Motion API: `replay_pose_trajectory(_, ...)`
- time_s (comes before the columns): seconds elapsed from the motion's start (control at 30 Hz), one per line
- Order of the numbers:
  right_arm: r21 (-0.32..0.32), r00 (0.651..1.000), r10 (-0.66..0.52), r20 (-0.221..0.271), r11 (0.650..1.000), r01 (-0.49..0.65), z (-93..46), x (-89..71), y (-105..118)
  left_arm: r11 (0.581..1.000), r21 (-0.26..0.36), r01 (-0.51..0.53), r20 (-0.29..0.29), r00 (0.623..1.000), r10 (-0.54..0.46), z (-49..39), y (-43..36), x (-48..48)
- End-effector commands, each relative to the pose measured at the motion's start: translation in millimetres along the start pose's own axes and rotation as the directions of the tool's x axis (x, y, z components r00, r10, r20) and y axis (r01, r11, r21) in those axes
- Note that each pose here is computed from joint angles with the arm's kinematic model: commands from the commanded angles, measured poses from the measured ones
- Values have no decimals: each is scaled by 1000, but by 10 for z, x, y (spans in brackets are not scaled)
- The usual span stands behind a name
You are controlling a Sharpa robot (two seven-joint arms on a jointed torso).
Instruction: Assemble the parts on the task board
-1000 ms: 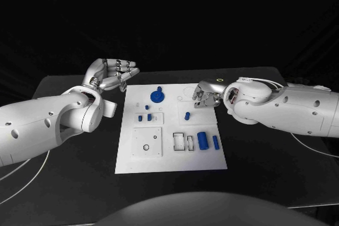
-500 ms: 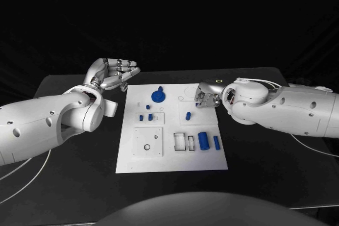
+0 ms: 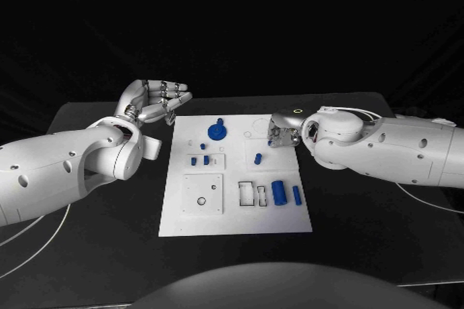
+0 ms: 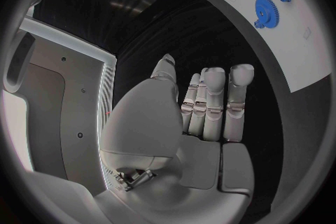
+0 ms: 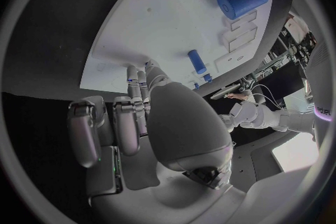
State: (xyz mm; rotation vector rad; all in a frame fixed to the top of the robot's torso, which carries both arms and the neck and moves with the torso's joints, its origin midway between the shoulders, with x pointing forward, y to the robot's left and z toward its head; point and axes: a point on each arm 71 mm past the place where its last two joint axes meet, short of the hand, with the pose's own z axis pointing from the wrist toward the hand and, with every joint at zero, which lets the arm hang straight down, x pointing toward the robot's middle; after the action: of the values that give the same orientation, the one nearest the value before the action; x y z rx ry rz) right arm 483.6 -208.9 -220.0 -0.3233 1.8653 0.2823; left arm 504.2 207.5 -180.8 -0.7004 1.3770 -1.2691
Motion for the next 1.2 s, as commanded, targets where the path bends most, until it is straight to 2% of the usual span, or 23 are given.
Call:
replay_pose_trajectory(0.03,11,999,-22,-29,1000,22,2,39,-5,1000,5,6,0,1000,-6,1,-9,9)
replay_pose_trajectory(0.67,7,999,-8,-42,1000,8,-4,53,28,1000,1,6,-2,1000,-6,-1,-4,0)
replay_pose_trajectory(1.2,-5,999,4,-34,1000,-5,-9,54,51,1000,-4,3,2,1000,-3,9,9,-16)
